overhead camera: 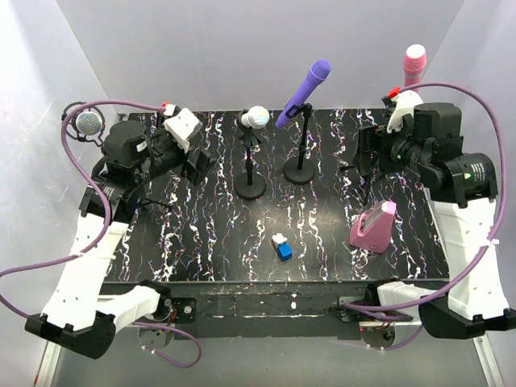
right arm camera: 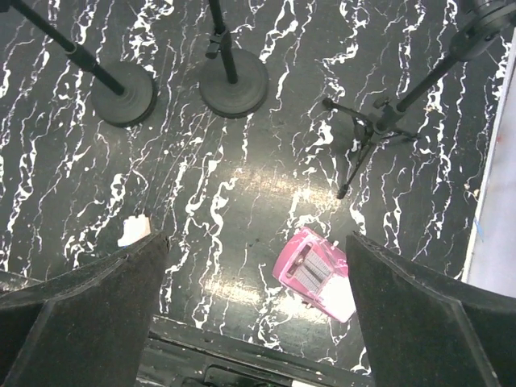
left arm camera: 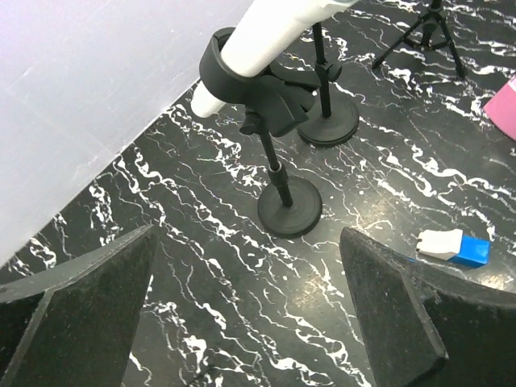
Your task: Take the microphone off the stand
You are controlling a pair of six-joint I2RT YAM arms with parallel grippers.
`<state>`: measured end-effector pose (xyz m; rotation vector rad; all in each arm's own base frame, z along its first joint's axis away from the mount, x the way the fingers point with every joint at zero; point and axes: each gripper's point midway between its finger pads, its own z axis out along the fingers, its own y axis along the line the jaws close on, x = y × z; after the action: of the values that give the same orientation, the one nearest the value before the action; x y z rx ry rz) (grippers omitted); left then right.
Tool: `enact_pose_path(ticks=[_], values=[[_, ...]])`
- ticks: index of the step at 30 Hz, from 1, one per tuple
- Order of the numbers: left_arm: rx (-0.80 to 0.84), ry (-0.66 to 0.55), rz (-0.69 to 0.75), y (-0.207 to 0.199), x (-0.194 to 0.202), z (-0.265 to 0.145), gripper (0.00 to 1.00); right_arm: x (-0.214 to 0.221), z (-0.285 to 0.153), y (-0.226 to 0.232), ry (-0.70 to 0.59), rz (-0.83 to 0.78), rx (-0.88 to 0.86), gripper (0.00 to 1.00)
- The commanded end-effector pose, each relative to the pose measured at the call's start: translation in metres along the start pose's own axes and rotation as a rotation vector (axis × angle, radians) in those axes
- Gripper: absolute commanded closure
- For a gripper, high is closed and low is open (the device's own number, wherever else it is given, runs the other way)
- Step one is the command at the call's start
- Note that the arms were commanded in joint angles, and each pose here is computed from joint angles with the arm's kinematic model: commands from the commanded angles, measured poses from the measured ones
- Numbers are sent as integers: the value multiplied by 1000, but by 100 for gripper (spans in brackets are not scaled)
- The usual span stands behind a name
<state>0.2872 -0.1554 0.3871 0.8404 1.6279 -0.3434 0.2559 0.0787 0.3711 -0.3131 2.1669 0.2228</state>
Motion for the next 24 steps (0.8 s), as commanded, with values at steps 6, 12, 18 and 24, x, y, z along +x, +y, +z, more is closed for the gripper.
enact_pose_path(ticks=[6, 12, 18, 24], values=[[133, 21, 281, -17, 11, -12, 2, 3, -23, 62, -137, -212, -388, 7], [88, 113, 271, 1, 10, -8, 2, 4, -17, 91, -179, -147, -558, 11], [185, 5, 257, -18, -13, -6, 3, 1, -18, 109, -231, -173, -672, 13], [187, -201, 203, -24, -40, 7, 5, -13, -25, 115, -248, -276, -685, 17]])
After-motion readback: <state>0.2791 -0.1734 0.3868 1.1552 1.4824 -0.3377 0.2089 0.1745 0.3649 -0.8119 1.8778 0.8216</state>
